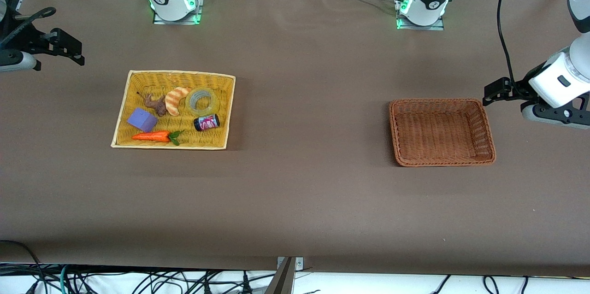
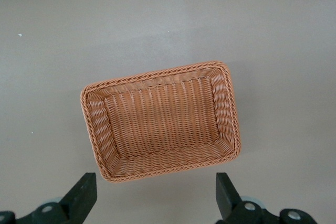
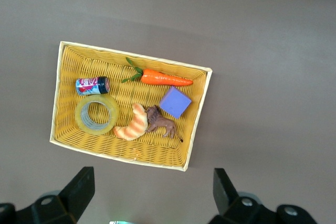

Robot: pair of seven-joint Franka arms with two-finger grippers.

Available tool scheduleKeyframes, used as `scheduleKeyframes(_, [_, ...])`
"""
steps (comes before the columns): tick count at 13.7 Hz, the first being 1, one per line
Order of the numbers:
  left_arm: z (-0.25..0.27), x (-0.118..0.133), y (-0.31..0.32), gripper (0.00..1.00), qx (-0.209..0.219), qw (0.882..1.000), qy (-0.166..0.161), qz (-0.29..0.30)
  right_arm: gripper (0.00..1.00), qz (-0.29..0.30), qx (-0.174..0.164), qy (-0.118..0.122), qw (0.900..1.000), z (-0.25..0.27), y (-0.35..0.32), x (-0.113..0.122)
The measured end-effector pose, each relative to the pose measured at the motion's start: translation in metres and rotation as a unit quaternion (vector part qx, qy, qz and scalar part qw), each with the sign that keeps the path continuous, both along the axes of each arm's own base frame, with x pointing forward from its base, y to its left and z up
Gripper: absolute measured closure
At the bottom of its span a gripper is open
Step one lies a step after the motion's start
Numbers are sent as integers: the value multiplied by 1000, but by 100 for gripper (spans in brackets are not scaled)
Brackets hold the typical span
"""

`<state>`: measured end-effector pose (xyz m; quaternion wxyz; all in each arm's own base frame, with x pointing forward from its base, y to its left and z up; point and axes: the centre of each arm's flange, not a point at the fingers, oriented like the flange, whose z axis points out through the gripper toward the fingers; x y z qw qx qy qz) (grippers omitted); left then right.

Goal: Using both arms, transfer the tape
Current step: 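Move the right gripper over the tape roll in the yellow tray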

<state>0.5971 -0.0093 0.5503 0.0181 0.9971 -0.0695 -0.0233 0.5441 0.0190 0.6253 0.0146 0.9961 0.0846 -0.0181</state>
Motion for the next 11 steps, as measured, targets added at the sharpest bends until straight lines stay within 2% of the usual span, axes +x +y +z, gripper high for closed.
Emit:
scheduleKeyframes(2, [0,0,1,0,0,1000,0,1,0,8,0,7,1000,-4,8,1])
scheduleKeyframes(5, [1,0,1,0,0,1000,0,1,0,25,-1,34,999,-30,47,5])
scheduleKeyframes(7, [1,0,1,0,0,1000,0,1,0,24,-6,49,998,-61,74,10])
scheduleKeyframes(11, [1,0,2,0,0,1000,0,1,0,4,-12,60,998,-150,111,10])
